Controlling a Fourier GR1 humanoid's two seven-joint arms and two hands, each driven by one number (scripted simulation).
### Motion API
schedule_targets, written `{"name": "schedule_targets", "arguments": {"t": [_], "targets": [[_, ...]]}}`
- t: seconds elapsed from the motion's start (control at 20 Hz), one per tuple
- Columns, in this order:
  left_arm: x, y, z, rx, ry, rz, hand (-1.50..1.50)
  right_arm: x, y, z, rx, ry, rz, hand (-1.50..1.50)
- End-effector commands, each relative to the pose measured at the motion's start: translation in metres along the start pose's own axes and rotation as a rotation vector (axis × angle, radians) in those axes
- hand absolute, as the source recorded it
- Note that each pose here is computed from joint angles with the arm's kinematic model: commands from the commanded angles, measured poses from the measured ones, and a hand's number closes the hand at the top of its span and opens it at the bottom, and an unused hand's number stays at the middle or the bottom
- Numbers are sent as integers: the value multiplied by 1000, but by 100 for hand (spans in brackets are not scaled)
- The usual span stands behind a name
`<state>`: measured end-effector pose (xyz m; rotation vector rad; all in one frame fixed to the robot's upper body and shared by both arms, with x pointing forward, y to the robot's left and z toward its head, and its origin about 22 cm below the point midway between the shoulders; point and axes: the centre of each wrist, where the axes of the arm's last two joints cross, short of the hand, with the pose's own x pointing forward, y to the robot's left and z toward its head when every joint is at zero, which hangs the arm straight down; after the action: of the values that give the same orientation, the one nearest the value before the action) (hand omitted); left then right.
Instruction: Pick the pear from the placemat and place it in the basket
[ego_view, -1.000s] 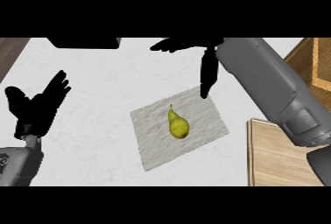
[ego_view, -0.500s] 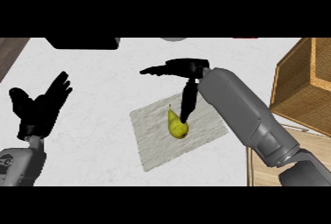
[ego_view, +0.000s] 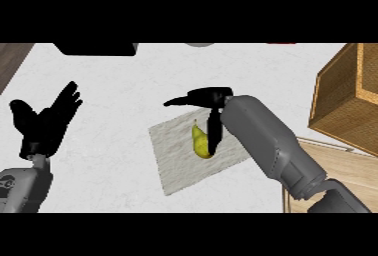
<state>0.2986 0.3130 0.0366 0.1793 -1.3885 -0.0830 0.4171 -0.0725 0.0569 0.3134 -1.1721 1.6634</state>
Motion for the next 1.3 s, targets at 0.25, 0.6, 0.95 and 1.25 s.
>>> {"name": "schedule_targets", "arguments": {"t": [0.25, 0.6, 0.95, 1.25], "targets": [[-1, 14, 10, 10, -8, -4, 0, -13, -6, 5, 33, 16, 39, -150], [-5, -2, -7, 23, 7, 7, 0, -30, 10, 13, 76, -40, -15, -150], [-7, -3, -6, 15, 7, 0, 0, -25, 5, 15, 91, -75, -13, -150], [17, 25, 2, 28, -16, 7, 0, -27, 29, 1, 69, -15, 65, -150]]}}
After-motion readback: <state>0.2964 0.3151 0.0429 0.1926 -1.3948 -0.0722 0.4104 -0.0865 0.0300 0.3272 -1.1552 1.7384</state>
